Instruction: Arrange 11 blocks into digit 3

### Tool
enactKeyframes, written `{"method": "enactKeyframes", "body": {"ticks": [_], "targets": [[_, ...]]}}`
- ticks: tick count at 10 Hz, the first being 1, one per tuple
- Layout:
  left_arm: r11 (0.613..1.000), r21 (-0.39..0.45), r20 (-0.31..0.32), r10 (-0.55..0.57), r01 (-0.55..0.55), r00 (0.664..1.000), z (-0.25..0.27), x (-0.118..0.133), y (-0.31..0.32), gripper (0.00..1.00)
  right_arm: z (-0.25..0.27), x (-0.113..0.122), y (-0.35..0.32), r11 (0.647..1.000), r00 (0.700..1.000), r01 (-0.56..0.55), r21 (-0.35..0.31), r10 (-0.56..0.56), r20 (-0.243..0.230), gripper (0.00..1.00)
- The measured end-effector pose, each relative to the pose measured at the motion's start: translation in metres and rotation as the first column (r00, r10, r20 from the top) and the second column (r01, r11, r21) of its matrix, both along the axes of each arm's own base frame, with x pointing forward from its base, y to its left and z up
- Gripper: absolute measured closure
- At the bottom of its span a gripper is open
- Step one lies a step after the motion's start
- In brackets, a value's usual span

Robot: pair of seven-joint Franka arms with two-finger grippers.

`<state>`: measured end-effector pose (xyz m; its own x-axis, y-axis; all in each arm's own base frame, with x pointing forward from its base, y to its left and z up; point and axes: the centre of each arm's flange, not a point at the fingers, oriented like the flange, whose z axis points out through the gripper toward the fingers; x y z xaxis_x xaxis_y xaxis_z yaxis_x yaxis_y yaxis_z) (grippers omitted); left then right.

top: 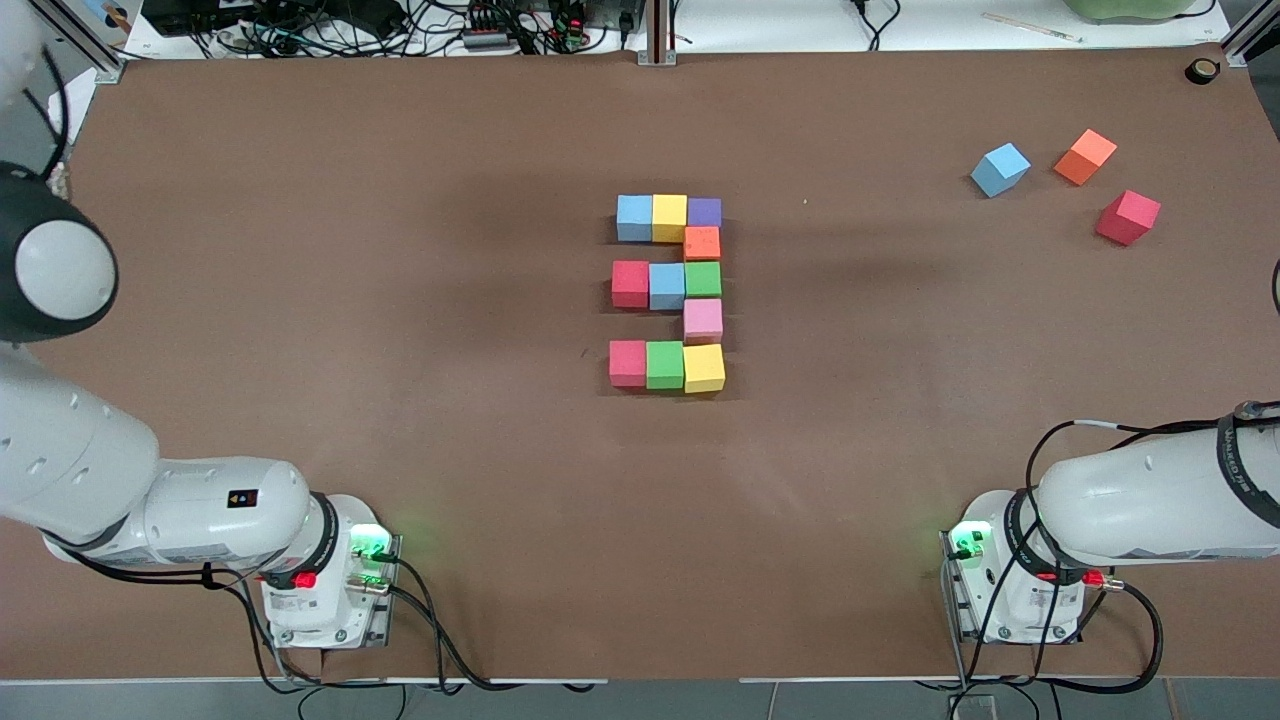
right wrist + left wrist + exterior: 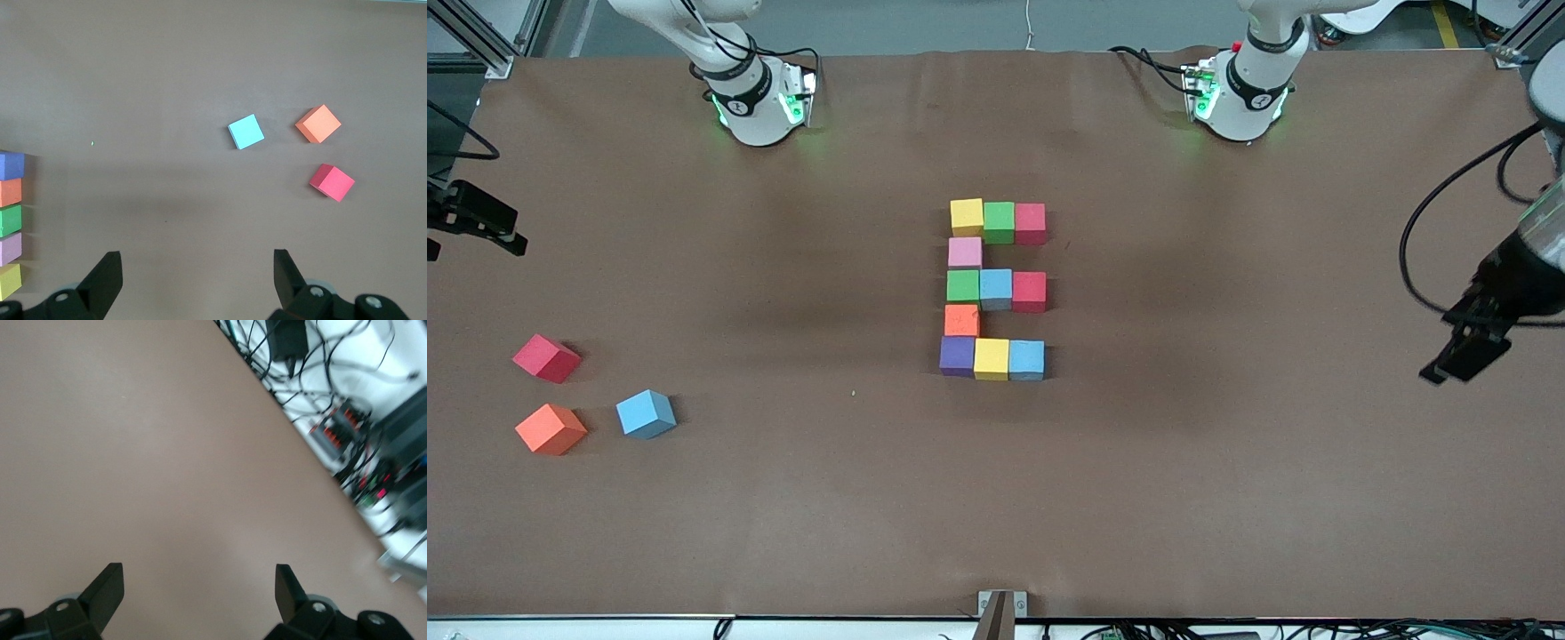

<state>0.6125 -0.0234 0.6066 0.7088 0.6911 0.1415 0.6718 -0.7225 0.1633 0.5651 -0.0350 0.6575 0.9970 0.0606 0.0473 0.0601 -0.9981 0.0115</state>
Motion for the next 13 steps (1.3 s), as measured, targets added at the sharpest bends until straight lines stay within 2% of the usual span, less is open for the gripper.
{"method": "enactKeyframes", "body": {"ticks": [2,4,6,8,10,11,13], "targets": [[0.98,0.053,-0.046,-0.191,0.194,0.98,0.018,-0.029,0.028,0.0,0.0,0.0,0.0,1.0,1.0,0.0,0.0,0.0,0.0,0.0],[0.94,0.074,-0.065,-0.328,0.332,0.942,0.03,-0.047,0.038,0.0,0.0,0.0,0.0,1.0,1.0,0.0,0.0,0.0,0.0,0.0],[0.864,0.1,-0.07,-0.489,0.494,0.869,0.037,-0.053,0.029,0.0,0.0,0.0,0.0,1.0,1.0,0.0,0.0,0.0,-0.001,0.0],[0.804,0.11,-0.08,-0.578,0.584,0.812,0.037,-0.054,0.023,0.0,0.0,0.0,0.0,1.0,1.0,0.0,0.0,0.0,-0.001,0.0],[0.783,0.087,-0.078,-0.611,0.616,0.788,0.039,-0.056,0.031,0.0,0.0,0.0,0.0,1.0,1.0,0.0,0.0,0.0,-0.003,0.0],[0.775,0.052,-0.121,-0.621,0.63,0.774,0.039,-0.064,0.034,0.0,0.0,0.0,0.0,1.0,1.0,0.0,0.0,0.0,-0.003,0.0],[0.739,-0.01,-0.2,-0.661,0.673,0.723,0.037,-0.081,0.033,0.0,0.0,0.0,0.0,1.0,1.0,0.0,0.0,0.0,-0.003,0.0]]}}
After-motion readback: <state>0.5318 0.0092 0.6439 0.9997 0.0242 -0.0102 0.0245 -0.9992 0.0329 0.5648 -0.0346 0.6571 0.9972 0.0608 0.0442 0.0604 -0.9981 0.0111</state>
